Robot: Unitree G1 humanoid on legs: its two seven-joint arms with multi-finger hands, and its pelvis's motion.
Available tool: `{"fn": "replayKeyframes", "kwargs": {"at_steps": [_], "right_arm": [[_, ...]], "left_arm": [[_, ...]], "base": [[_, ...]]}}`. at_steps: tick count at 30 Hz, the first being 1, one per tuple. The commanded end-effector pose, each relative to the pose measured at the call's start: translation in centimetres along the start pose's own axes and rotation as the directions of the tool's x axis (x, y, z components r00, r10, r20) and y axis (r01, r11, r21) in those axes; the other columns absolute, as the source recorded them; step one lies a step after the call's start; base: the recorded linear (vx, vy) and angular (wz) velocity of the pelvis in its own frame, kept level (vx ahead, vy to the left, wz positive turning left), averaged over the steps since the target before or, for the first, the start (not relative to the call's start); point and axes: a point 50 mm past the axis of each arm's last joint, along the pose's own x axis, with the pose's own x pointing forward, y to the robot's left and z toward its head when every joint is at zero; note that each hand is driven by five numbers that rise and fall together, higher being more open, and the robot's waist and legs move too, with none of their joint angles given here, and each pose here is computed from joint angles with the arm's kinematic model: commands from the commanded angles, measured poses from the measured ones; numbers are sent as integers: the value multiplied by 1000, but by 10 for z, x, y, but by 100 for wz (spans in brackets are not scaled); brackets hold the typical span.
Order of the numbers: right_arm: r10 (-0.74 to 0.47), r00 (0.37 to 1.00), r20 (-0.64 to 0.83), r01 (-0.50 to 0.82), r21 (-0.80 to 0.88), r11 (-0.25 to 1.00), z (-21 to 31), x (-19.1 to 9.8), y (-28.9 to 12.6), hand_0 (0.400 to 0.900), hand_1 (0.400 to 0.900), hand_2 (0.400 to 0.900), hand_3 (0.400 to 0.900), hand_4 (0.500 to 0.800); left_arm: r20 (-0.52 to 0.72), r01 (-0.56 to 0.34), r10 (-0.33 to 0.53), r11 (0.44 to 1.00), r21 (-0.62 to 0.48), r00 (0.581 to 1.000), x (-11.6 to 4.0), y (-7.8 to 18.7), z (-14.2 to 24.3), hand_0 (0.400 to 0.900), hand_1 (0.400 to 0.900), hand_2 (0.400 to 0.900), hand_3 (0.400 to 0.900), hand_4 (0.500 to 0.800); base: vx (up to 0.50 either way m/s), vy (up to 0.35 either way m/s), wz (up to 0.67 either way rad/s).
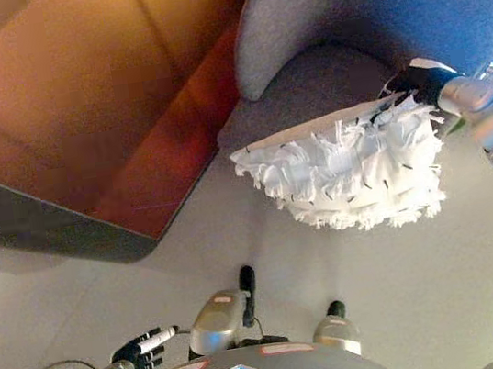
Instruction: Pick up the pillow and put it on the sofa.
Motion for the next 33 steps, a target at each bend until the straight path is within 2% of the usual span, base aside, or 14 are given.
{"fn": "replayKeyframes", "kwargs": {"at_steps": [1,5,8,12,21,24,26,27,33], "right_arm": [[-266,929,258,239,132,962,64,-32,-74,400,400,400,400,500],[-197,954,228,177,106,978,54,-19,-54,400,400,400,400,500],[-177,965,191,161,97,982,51,-16,-54,400,400,400,400,500],[-206,974,96,194,123,973,24,-20,-61,400,400,400,400,500],[-268,958,-105,283,177,943,-14,-39,-89,400,400,400,400,500],[-296,944,-144,318,169,933,-19,-42,-93,400,400,400,400,500],[-378,907,-185,406,147,902,-20,-46,-100,400,400,400,400,500],[-351,914,-203,385,165,908,-21,-45,-97,900,900,900,900,800],[-356,900,-251,400,157,903,-24,-44,-97,900,900,900,900,800]], "left_arm": [[52,-75,71,994,78,996,-3,22,11,900,900,900,900,800],[36,-85,81,989,119,996,-1,21,16,900,900,900,900,800],[17,-109,108,986,128,994,0,20,24,900,900,900,900,800],[-15,-147,149,985,85,989,1,20,29,900,900,900,900,800],[-116,-188,196,979,79,974,-1,25,-12,900,900,900,900,800],[-125,-199,206,978,61,971,-2,25,-15,900,900,900,900,800],[-130,-203,210,977,60,969,-2,25,-16,900,900,900,900,800],[-133,-204,211,977,60,968,-2,26,-16,900,900,900,900,800],[-144,-203,211,977,69,967,-1,21,-13,900,900,900,900,800]], "base": [[428,201,7],[476,77,44],[373,-162,66],[299,-224,70],[192,-171,9],[132,-116,5],[123,-103,12],[96,-92,10],[69,-88,6]]}}
